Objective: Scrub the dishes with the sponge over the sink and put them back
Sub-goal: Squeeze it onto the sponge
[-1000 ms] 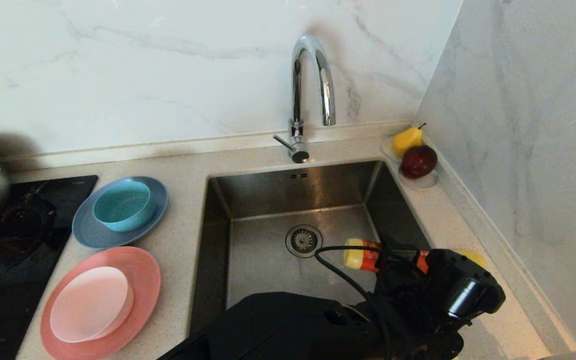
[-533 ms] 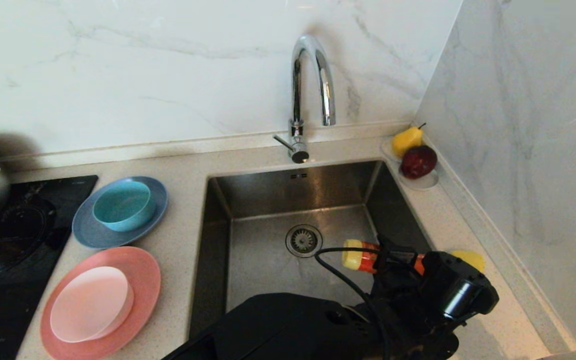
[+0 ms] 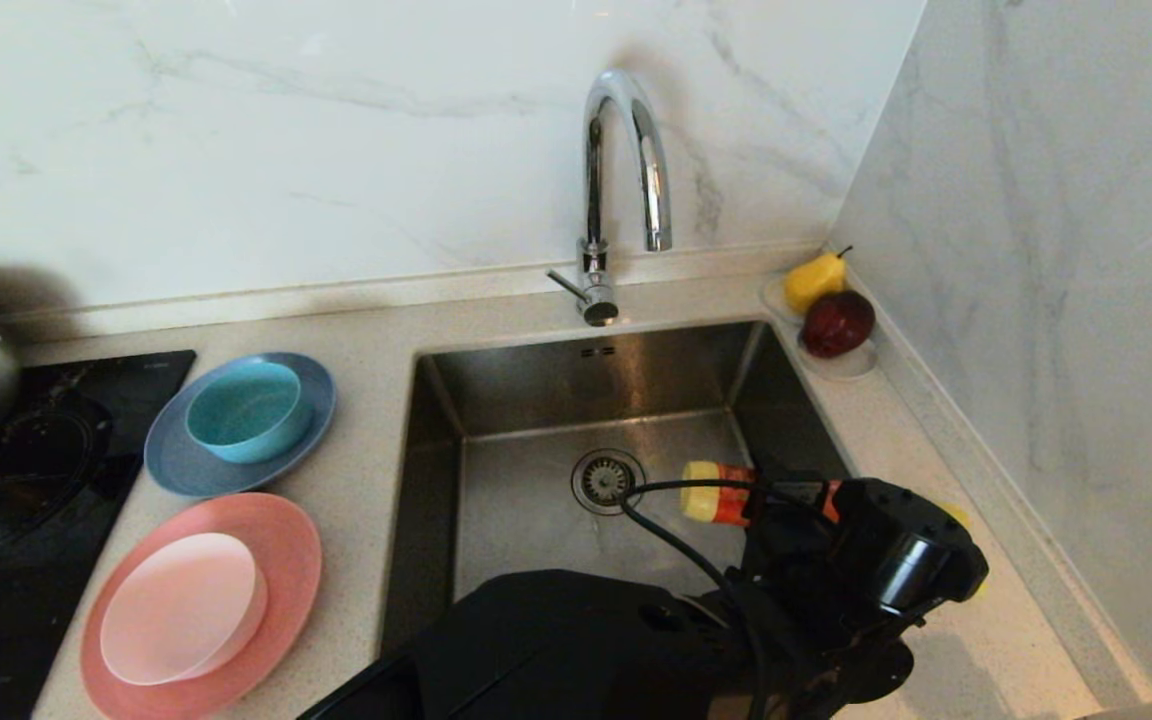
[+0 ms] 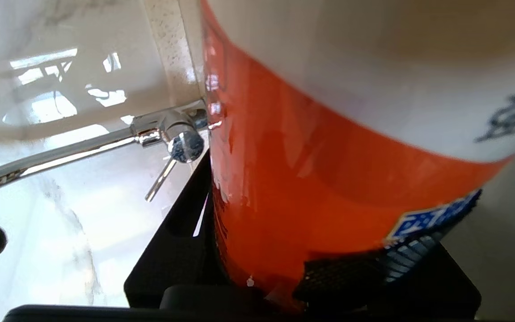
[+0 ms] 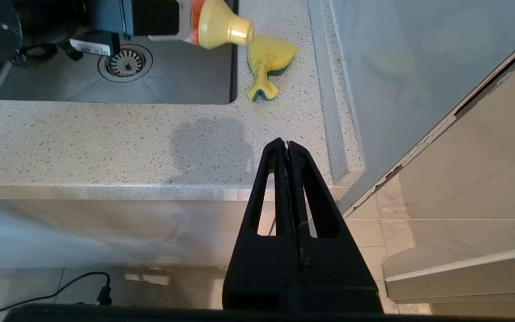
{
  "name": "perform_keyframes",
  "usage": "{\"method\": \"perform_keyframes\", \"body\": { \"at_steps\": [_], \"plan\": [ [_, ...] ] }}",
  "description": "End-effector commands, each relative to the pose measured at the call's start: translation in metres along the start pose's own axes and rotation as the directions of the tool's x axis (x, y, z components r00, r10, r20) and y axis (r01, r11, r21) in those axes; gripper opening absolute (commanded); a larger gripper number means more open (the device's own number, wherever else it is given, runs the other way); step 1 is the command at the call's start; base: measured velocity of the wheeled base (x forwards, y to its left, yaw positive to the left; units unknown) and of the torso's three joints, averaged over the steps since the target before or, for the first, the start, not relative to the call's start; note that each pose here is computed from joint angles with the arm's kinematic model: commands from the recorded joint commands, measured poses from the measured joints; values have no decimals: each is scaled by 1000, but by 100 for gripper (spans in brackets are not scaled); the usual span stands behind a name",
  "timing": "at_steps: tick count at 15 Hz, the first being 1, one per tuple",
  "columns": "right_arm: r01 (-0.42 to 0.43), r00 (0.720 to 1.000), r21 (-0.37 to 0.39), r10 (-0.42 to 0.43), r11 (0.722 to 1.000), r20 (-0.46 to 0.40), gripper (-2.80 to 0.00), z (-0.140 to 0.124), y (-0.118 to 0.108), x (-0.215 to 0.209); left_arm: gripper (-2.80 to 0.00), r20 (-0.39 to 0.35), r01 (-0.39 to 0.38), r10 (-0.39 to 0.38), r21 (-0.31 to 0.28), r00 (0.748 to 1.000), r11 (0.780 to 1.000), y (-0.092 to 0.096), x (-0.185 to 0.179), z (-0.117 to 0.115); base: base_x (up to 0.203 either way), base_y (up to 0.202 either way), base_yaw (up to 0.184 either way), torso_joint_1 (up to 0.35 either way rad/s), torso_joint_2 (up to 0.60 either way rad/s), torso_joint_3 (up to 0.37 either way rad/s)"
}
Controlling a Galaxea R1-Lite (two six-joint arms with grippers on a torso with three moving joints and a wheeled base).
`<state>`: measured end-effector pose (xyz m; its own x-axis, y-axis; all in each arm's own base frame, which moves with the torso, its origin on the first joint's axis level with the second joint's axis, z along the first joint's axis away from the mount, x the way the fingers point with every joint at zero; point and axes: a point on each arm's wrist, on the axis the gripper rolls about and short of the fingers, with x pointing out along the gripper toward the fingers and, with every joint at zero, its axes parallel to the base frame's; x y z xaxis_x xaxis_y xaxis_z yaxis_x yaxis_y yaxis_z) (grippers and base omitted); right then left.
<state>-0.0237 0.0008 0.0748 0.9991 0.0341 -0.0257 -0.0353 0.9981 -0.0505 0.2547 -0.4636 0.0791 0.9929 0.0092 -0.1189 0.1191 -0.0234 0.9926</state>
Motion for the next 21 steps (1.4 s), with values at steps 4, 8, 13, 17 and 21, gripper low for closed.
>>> {"method": "perform_keyframes", "body": {
  "at_steps": [4, 8, 13, 17, 21],
  "plan": [
    [0, 1000, -1, 0, 1000, -1, -280, 0, 0, 0, -280, -16, -8, 9, 9, 1000, 1000, 9, 4, -4, 0, 0, 0, 0, 0, 0],
    [-1, 1000, -1, 1, 1000, 0, -280, 0, 0, 0, -280, -22, -7, 8, 28, 1000, 1000, 8, 7, -6, 0, 0, 0, 0, 0, 0],
    [-1, 1000, -1, 1, 1000, 1, -280, 0, 0, 0, -280, -21, -2, 4, 78, 1000, 997, 4, 7, -5, 0, 0, 0, 0, 0, 0],
    [-1, 1000, -1, 1, 1000, 1, -280, 0, 0, 0, -280, -16, -13, 13, 50, 1000, 999, 2, 8, -3, 0, 0, 0, 0, 0, 0],
    [0, 1000, -1, 0, 1000, 0, -280, 0, 0, 0, -280, -1, -36, 36, -13, 999, 999, -1, 10, 1, 0, 0, 0, 0, 0, 0]
  ]
}}
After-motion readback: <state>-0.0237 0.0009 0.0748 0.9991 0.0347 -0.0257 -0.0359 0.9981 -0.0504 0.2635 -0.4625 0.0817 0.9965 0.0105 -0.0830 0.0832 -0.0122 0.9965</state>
